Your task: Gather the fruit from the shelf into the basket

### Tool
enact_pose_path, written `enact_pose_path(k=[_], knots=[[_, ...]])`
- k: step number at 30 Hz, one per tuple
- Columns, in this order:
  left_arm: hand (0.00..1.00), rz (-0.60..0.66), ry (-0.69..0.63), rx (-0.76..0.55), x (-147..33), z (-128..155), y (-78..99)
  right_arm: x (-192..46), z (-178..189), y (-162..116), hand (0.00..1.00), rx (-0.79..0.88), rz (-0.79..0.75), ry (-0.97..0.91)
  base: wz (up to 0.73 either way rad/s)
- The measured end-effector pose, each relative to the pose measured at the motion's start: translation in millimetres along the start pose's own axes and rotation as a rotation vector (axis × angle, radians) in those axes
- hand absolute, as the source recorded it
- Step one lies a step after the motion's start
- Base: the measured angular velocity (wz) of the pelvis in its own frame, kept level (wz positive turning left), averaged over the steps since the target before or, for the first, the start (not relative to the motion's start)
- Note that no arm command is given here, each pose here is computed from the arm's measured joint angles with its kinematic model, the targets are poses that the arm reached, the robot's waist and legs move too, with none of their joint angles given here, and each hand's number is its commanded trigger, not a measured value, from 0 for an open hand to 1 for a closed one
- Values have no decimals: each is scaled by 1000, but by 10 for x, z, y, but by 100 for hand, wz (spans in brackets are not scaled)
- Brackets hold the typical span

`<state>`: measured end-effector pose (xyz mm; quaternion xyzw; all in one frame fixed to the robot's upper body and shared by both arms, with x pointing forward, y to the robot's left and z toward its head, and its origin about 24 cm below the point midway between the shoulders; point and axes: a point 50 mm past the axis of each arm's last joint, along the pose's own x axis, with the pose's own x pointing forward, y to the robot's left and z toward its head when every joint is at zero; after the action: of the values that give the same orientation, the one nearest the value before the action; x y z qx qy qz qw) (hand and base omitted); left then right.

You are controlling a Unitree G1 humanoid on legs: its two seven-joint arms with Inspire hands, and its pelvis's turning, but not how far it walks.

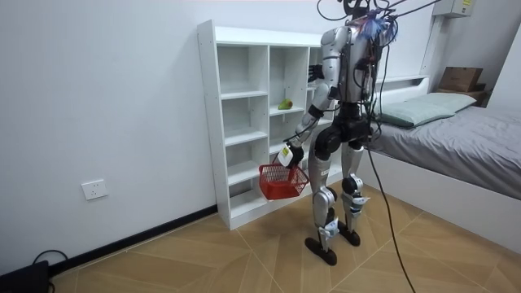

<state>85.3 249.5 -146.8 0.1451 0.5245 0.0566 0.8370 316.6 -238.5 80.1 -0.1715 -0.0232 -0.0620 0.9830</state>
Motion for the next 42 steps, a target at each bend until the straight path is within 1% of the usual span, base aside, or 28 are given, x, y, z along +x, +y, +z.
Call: enact_pose_path(k=[6, 10, 16, 21, 27, 31, 35, 42], knots=[[100, -24, 2, 0, 3, 1, -12, 98, 156, 32, 0, -8, 18, -49, 4], [100, -25, 8, 0, -4, -25, -17, 98, 110, 30, 0, -7, 16, -19, 6], [100, -16, 46, 0, -29, -143, -13, 92, -2, 15, 0, 9, 5, 45, 4], [100, 4, 71, 4, -49, -215, 17, 97, -15, -100, 0, 20, -16, 56, 11], [100, 9, 86, 14, -67, -260, 34, 128, -134, -130, 0, 44, -29, 126, 7], [100, 15, 99, 17, -84, -308, 51, 149, -136, -137, 0, 60, -34, 133, 6], [100, 17, 106, 22, -94, -337, 62, 246, -89, -182, 0, 62, -56, 137, 0], [100, 23, 138, 37, -138, -458, 74, 251, -74, -273, 0, 30, -98, 134, 1]])
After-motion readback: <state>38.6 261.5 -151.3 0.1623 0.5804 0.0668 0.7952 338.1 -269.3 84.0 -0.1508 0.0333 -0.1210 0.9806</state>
